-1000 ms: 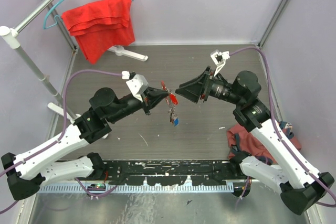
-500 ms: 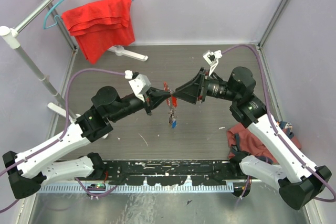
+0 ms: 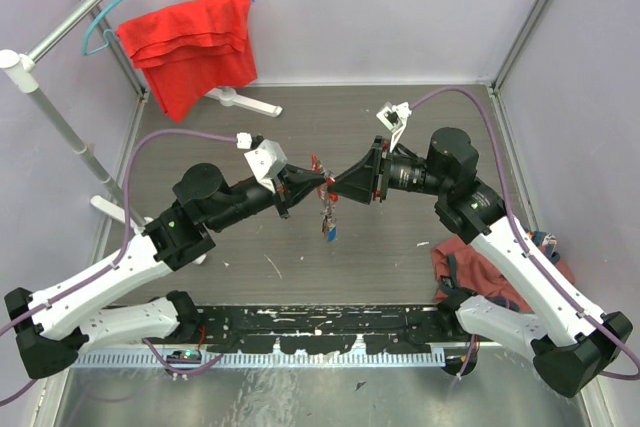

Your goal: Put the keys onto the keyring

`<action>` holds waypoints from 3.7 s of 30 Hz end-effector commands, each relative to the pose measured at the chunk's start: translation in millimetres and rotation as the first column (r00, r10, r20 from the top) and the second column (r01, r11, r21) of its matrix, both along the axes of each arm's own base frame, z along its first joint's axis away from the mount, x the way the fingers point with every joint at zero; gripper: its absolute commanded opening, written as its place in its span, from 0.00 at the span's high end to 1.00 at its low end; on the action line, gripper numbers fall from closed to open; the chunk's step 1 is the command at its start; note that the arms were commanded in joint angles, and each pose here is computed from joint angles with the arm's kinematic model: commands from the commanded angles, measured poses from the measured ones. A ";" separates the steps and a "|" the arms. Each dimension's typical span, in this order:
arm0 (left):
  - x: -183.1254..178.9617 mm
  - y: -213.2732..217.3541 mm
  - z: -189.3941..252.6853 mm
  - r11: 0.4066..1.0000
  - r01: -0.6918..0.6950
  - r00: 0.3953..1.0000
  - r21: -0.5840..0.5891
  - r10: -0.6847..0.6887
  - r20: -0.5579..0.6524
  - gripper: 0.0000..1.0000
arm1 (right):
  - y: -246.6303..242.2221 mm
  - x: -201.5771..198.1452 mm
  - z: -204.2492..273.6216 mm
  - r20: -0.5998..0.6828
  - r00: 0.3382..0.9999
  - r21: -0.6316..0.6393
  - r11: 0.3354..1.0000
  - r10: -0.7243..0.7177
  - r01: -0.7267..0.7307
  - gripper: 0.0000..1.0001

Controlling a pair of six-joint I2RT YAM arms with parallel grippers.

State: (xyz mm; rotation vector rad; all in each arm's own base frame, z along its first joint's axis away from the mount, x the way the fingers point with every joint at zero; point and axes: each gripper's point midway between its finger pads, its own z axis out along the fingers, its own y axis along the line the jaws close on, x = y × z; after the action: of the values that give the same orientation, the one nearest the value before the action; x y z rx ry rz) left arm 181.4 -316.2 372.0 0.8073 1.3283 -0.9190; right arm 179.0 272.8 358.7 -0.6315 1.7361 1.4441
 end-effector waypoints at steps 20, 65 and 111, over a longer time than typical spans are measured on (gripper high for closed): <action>-2.7 2.2 34.1 0.996 0.008 0.999 -0.084 -0.003 0.051 1.00 | -13.3 -0.4 35.7 0.155 0.986 -0.024 0.998 -0.061 0.066 0.74; -3.7 1.6 33.8 0.996 0.014 0.999 -0.085 -0.010 0.050 1.00 | -14.9 1.0 27.0 0.192 0.980 -0.075 0.995 -0.044 0.060 0.87; -7.0 -0.2 33.0 0.996 0.036 0.998 -0.078 -0.032 0.057 1.00 | -17.5 -1.2 9.0 0.177 0.983 -0.227 0.974 0.044 -0.002 0.92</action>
State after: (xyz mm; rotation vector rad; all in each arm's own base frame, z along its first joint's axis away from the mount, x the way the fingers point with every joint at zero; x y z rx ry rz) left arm 178.7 -320.2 367.4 0.8341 1.3328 -0.9344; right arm 182.9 255.3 351.3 -0.8423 1.8190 1.1652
